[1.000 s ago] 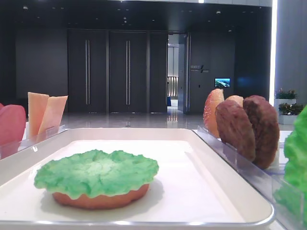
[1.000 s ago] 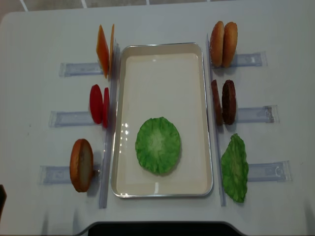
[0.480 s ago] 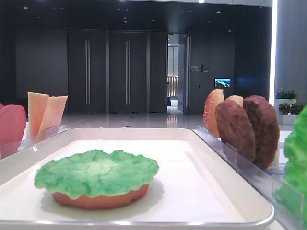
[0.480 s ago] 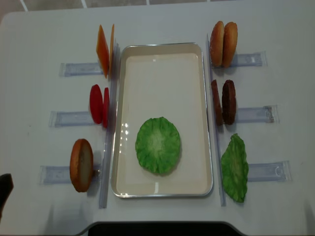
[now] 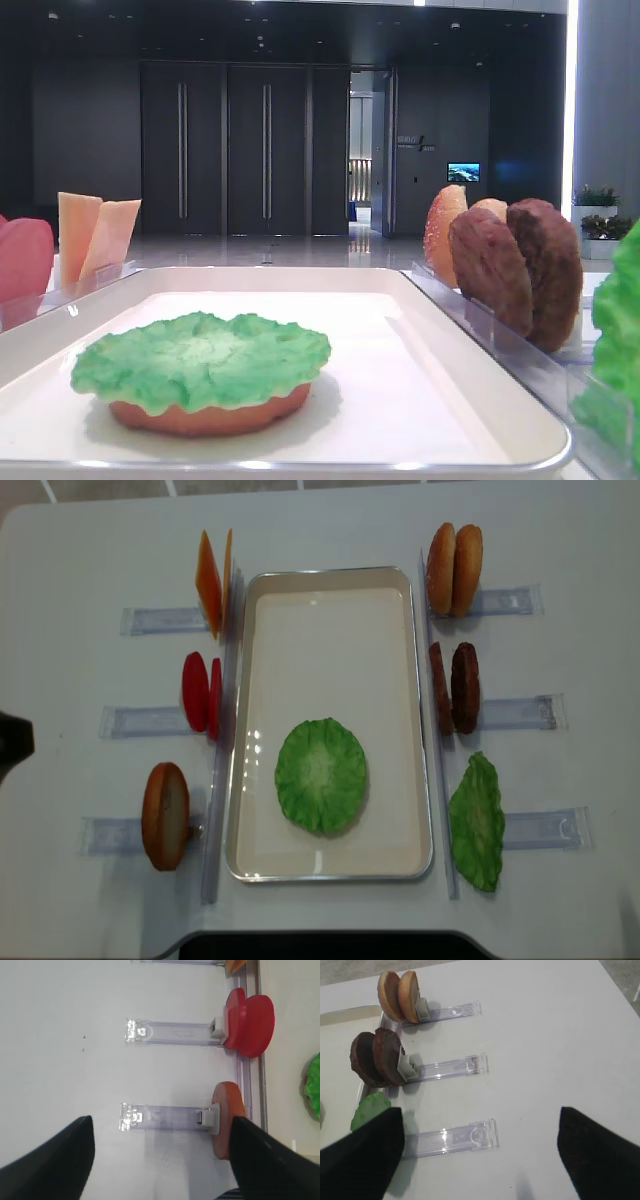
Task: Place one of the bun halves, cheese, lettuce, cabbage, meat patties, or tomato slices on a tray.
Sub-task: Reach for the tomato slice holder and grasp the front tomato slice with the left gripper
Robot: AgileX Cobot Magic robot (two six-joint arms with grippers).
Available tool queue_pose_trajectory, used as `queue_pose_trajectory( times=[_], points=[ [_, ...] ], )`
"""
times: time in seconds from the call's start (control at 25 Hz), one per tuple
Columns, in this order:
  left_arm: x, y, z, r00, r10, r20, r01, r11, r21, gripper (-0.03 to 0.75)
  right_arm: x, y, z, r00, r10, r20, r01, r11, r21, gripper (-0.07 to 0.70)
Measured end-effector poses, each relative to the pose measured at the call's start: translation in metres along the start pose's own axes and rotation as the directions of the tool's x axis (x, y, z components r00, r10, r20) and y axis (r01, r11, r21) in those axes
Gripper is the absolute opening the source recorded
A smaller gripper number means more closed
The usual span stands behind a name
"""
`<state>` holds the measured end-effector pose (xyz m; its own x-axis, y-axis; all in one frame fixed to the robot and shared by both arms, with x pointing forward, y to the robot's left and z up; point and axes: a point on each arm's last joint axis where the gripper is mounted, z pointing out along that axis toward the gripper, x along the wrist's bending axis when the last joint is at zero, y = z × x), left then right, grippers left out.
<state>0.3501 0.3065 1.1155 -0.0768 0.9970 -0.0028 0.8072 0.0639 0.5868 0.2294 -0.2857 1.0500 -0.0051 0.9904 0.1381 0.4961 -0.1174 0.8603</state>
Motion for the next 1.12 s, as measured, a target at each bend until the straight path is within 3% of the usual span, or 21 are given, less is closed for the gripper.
queue_pose_trajectory(
  times=[0.32,0.64,0.92,1.12],
  points=[
    [-0.007,0.056,0.039,1.000,0.001,0.024,-0.004,0.989,0.147,0.643,0.000,0.000,0.000,1.000,0.000,0.000,0.000,1.000,0.000,0.591],
    [-0.011,0.089,0.108,1.000,-0.004,0.023,-0.004,0.941,0.337,0.643,0.000,0.000,0.000,1.000,0.000,0.000,0.000,1.000,-0.001,0.591],
    [-0.015,0.125,0.141,1.000,-0.006,0.023,-0.004,0.910,0.415,0.643,0.000,0.000,0.000,1.000,0.000,0.000,0.000,1.000,-0.001,0.591],
    [-0.016,0.142,0.155,1.000,-0.010,0.027,-0.002,0.910,0.416,0.643,0.000,0.000,0.000,1.000,0.000,0.000,0.000,1.000,-0.001,0.591]
  ],
)
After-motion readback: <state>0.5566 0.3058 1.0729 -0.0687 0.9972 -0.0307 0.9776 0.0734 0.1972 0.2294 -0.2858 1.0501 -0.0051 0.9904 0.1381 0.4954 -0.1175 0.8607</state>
